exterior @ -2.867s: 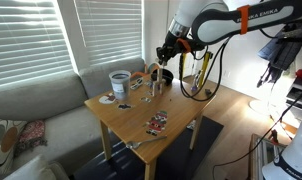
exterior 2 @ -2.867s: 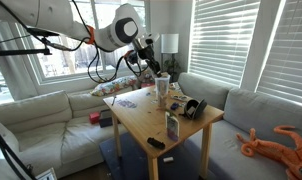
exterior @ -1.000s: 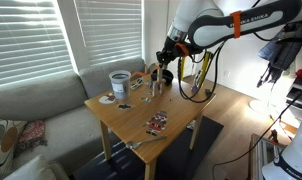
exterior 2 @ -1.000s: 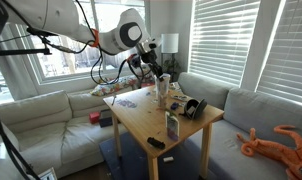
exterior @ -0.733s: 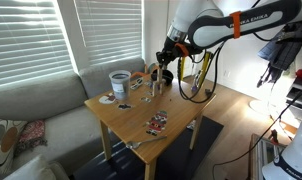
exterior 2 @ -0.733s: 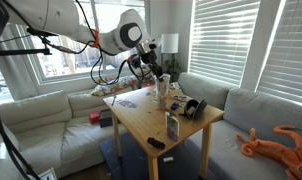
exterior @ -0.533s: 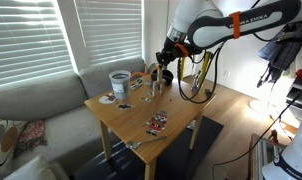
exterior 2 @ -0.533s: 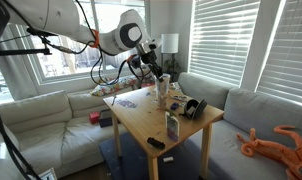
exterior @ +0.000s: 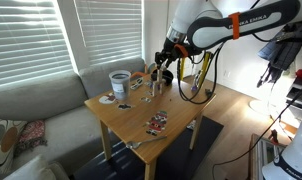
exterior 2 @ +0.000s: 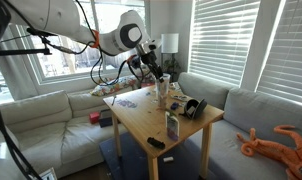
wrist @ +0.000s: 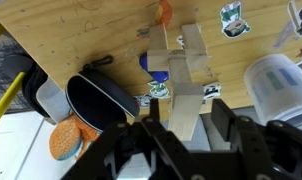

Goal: Put the wooden block on top of the stack of blocks

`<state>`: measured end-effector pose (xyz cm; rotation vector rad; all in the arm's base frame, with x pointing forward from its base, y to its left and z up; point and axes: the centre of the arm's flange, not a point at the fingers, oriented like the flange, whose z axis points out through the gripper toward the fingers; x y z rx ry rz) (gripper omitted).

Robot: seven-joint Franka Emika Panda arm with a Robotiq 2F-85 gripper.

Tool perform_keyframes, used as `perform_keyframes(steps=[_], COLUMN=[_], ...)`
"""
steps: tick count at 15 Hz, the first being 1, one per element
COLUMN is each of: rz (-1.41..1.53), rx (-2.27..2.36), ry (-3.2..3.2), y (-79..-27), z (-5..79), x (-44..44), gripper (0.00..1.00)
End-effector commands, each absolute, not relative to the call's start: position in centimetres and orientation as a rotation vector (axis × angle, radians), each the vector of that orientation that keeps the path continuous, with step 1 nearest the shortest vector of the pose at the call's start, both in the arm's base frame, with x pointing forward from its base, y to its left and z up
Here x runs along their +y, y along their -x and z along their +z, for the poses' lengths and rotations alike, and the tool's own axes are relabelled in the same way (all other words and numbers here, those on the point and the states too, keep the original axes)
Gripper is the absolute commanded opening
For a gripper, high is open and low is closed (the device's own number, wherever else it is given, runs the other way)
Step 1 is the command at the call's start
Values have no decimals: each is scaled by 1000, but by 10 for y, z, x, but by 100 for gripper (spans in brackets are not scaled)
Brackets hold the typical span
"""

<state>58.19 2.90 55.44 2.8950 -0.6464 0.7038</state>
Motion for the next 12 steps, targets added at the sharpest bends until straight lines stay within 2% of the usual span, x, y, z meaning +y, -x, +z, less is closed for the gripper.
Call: perform_keyframes(steps=[1,2,4,9,12], rz=[703,716,784,1114,1120], rx=[-635,-631,-603,-378,-350], ry=[-2918,-2919,-2919,-2971,-2952], y=[-585,-584,-579,-552,-553], z=[565,569,591,666,668], x=[32,33,38,78,87], gripper=[88,96,100,100,100])
